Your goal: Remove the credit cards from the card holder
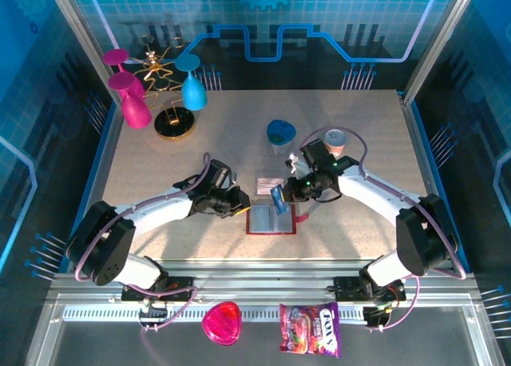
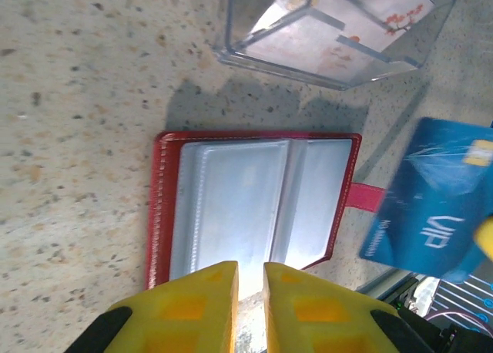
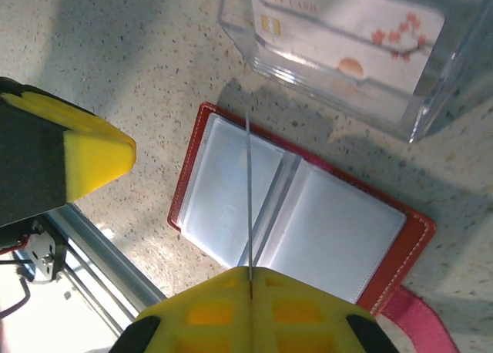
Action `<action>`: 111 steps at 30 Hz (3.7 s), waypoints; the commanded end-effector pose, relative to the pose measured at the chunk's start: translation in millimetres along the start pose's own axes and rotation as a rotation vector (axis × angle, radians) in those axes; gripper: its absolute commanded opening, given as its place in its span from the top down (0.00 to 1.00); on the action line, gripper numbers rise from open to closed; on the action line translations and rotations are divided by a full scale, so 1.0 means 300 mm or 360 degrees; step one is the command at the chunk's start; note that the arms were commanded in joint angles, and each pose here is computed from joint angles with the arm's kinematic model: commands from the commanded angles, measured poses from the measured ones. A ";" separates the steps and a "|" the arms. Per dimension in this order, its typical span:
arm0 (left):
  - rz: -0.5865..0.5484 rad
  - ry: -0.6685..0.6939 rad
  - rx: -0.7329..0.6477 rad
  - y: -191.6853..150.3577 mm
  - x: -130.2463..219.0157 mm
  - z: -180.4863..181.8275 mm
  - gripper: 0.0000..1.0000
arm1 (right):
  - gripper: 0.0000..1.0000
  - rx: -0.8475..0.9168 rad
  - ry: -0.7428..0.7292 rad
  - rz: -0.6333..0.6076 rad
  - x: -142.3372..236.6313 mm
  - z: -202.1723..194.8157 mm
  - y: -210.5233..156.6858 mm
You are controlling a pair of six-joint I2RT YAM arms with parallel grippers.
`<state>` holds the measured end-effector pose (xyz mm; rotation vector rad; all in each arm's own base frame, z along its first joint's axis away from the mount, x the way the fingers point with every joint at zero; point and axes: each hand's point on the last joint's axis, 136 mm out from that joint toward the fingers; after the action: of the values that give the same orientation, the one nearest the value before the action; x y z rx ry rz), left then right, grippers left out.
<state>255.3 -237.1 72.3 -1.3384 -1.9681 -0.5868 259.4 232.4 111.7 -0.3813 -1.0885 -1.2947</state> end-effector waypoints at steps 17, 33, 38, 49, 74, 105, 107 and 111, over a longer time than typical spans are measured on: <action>-0.0142 -0.0049 0.0072 0.039 0.089 0.065 0.83 | 1.00 0.1326 -0.0137 0.0194 0.099 0.039 0.172; -0.0179 -0.0046 0.0099 0.048 0.126 0.085 0.82 | 1.00 0.1662 -0.0096 0.0554 0.048 0.002 0.295; -0.0193 -0.0039 0.0108 0.050 0.137 0.092 0.82 | 1.00 0.1662 -0.0069 0.0629 0.012 -0.021 0.320; -0.0205 -0.0028 0.0126 0.056 0.143 0.105 0.82 | 1.00 0.1669 -0.0059 0.0781 -0.064 -0.087 0.336; -0.0200 -0.0023 0.0153 0.069 0.138 0.115 0.82 | 0.80 0.1643 0.0075 0.0895 -0.163 -0.114 0.287; -0.0139 -0.0091 0.0164 0.079 0.094 0.085 0.82 | 1.00 0.1672 -0.0287 0.0540 -0.159 -0.138 0.402; -0.0129 -0.0097 0.0166 0.080 0.089 0.082 0.82 | 1.00 0.1669 -0.0291 0.0543 -0.174 -0.145 0.395; -0.0118 -0.0097 0.0169 0.078 0.083 0.084 0.82 | 1.00 0.1664 -0.0310 0.0547 -0.189 -0.160 0.389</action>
<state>262.8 -192.4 72.8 -1.2170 -2.0710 -0.5080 389.9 256.8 76.5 0.0978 -1.5905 -0.2673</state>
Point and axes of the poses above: each hand's point on the last joint's axis, 136 mm out from that joint toward the fingers, its own x axis back along the fingers, its own z axis along the line the jaws close on, y = z × x, and after that the axes turned 5 degrees about x, right-handed
